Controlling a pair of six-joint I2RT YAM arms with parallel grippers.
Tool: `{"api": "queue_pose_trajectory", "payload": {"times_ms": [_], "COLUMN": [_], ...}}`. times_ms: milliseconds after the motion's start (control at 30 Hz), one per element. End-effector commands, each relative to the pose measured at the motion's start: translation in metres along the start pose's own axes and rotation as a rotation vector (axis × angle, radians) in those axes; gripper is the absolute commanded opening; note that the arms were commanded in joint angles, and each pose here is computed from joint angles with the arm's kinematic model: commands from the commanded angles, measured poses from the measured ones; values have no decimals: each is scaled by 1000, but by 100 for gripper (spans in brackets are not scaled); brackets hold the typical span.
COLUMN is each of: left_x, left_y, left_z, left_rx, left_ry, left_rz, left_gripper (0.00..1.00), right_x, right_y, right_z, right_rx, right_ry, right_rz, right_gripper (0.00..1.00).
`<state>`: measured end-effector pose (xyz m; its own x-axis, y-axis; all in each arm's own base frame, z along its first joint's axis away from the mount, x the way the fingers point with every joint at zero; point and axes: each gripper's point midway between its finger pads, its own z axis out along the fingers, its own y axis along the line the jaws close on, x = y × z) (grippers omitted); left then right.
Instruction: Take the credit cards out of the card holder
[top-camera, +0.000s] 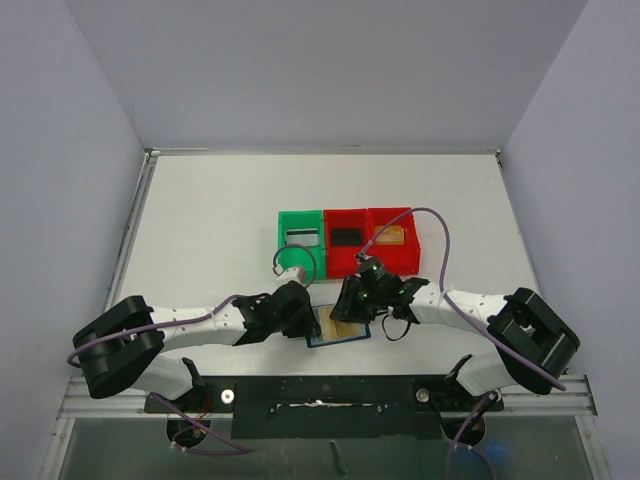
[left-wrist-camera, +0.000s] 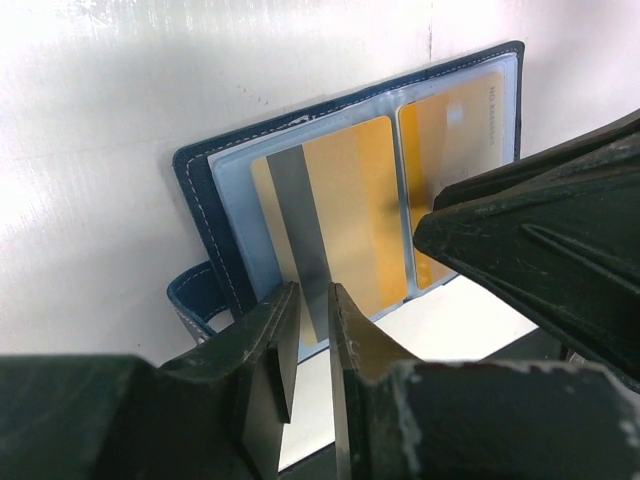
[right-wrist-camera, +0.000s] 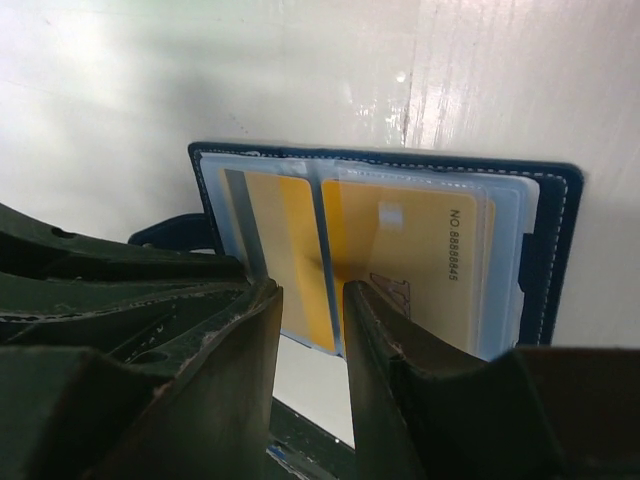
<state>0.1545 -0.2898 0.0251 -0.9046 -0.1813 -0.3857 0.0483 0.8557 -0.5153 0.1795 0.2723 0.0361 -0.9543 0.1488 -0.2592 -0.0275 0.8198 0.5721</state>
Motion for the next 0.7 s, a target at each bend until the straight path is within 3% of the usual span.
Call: {"api": "queue_pose_trajectory", "payload": {"times_ms": [0,667], "left_x": [0,1], "left_y": [6,15], "left_z": [2,-1], "left_rx": [-27,-55], "left_ry": [1,1], "left_rz": [13,30], "left_gripper": [17,16], "right_x": [-7,-7], "right_y": [10,11], "right_z": [-1,5], "right_rx": [4,98], "right_ry": [-23,-20], "right_rz": [-43,-114], "right_gripper": [33,33]}}
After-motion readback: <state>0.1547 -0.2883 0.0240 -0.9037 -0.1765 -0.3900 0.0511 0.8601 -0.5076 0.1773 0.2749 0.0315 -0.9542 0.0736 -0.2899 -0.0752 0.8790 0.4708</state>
